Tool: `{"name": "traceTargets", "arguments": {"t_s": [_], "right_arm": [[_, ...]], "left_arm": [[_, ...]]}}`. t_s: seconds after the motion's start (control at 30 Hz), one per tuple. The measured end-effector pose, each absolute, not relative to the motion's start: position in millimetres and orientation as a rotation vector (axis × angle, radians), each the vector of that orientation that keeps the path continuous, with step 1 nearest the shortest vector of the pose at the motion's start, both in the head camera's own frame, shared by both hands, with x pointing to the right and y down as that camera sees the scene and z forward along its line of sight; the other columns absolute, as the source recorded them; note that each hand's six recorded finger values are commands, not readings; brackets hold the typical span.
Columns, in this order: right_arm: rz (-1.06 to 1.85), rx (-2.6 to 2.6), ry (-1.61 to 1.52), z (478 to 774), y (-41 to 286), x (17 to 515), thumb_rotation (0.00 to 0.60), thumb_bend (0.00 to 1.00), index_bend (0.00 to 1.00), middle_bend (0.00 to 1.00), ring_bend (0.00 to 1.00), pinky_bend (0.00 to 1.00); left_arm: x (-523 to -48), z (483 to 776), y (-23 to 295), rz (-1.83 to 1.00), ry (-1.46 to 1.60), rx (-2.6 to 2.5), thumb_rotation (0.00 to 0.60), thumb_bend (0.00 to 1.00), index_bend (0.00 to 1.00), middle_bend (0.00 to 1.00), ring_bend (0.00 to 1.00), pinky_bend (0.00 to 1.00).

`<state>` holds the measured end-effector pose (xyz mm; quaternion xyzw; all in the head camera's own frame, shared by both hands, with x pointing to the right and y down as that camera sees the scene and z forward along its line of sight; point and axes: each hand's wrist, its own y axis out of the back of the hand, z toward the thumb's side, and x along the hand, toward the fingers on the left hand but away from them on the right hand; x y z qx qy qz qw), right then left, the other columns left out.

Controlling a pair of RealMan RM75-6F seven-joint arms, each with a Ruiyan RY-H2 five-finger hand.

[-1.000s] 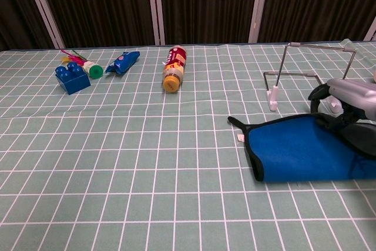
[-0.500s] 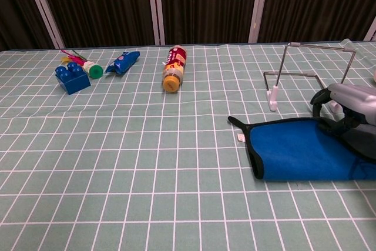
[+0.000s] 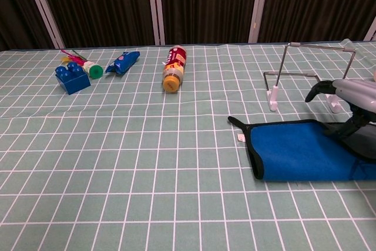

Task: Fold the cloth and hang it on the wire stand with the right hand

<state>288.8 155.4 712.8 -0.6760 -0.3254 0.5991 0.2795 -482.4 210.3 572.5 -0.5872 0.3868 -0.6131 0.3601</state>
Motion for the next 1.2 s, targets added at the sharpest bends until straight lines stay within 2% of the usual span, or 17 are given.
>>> {"name": "traceTargets", "arguments": {"t_s": [0.27, 0.5, 1.0, 1.2], "right_arm": [[1.502, -1.793, -0.788, 682.7, 167.1, 298.6, 0.6, 0.21, 0.22, 0.05, 0.0, 0.0], [1.45, -1.774, -0.626, 668.5, 198.5, 320.1, 0.6, 0.22, 0.3, 0.05, 0.0, 0.0], [1.366, -1.658, -0.413, 682.7, 227.1, 340.8, 0.6, 0.24, 0.35, 0.05, 0.0, 0.0], [1.333, -1.587, -0.37, 689.2, 227.2, 346.2, 0.6, 0.27, 0.47, 0.07, 0.0, 0.0]], "left_arm": [[-480.6, 565.4, 212.1, -1.552, 1.011, -1.522, 0.6, 0.0, 0.0, 0.0, 0.0, 0.0], [-478.0, 562.4, 213.3, -1.538, 1.011, -1.528, 0.6, 0.0, 0.0, 0.0, 0.0, 0.0], [-478.8, 570.0, 212.8, -1.566, 0.99, -1.52, 0.6, 0.0, 0.0, 0.0, 0.0, 0.0], [-479.5, 570.4, 212.3, -1.568, 0.992, -1.519, 0.6, 0.0, 0.0, 0.0, 0.0, 0.0]]}}
